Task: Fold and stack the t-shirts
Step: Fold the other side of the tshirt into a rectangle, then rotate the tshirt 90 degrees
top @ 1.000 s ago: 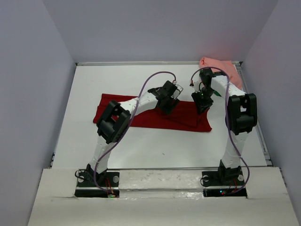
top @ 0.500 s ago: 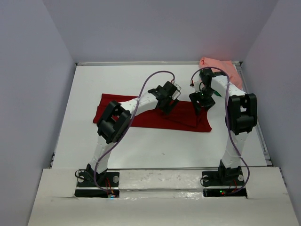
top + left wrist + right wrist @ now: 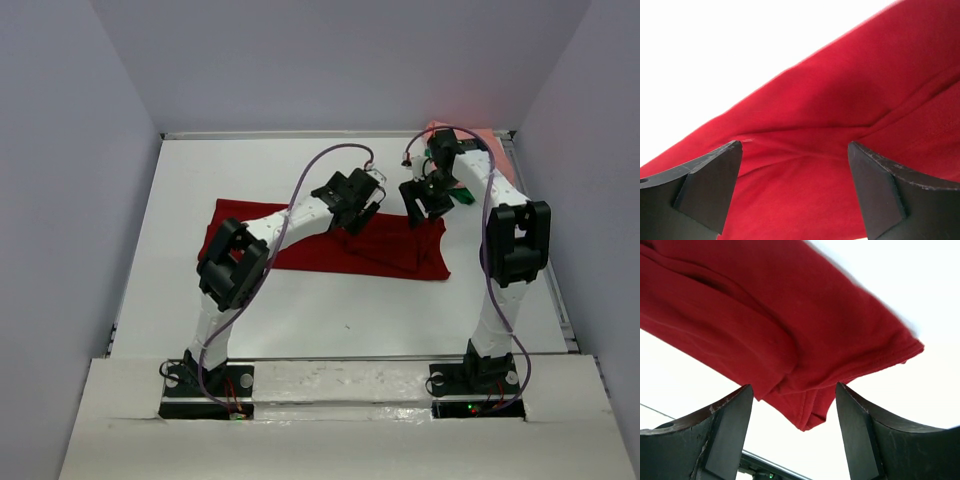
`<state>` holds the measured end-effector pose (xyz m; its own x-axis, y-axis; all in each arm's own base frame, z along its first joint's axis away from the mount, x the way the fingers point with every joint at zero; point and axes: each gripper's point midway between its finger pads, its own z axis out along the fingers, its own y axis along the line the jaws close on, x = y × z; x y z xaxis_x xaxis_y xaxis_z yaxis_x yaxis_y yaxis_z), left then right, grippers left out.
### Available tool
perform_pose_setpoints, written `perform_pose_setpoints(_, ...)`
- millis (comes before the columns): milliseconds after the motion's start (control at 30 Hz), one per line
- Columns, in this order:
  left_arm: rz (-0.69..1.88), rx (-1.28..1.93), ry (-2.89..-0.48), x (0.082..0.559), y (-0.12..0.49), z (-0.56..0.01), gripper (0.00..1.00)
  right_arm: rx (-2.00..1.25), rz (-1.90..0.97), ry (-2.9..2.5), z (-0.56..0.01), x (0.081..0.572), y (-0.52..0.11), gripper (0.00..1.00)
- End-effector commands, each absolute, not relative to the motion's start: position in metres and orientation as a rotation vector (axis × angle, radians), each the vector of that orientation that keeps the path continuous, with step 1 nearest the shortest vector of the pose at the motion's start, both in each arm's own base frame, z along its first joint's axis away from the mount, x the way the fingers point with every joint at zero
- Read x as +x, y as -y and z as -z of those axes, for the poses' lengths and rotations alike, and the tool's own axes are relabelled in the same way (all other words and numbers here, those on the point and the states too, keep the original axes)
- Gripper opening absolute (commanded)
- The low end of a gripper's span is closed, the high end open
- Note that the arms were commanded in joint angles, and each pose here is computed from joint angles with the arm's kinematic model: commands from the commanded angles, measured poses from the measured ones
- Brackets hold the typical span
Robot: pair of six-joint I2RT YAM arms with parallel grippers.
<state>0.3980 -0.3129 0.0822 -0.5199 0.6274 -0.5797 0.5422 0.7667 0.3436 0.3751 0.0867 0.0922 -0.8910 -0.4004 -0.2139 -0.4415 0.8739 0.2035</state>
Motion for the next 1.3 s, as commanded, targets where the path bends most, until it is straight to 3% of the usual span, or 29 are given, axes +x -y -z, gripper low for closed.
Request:
perform_pose_setpoints(0, -0.173, 0.71, -2.051, 0.418, 0.307, -0.19, 0.99, -0.678, -0.419, -2.786, -0.132, 0.375, -0.093, 0.72)
perform_pose_setpoints(333, -0.168, 0.647, -2.021, 0.426, 0.271, -0.231, 0.99, -0.851, -0.79, -2.792, -0.14, 0.32, -0.131, 0.72)
perform_pose_setpoints(533, 0.045, 0.743, -2.205, 0.415, 0.252, -0.181, 0.99, -0.924, -0.719, -2.88, -0.111, 0.316, -0.135, 0.72)
perform_pose_setpoints(700, 0.102, 0.746, -2.373, 0.412, 0.212, -0.143, 0.99, -0.877, -0.439, -2.919, -0.089, 0.343, -0.12, 0.72)
perform_pose_setpoints(1133, 0.205, 0.774, -2.342, 0.399, 0.188, -0.15, 0.99, -0.73, -0.275, -2.975, -0.059, 0.341, -0.104, 0.76)
perform_pose_setpoints(1267, 0.212, 0.823, -2.432, 0.385, 0.181, -0.114, 0.99, -0.717, -0.257, -3.01, -0.052, 0.334, -0.1, 0.77)
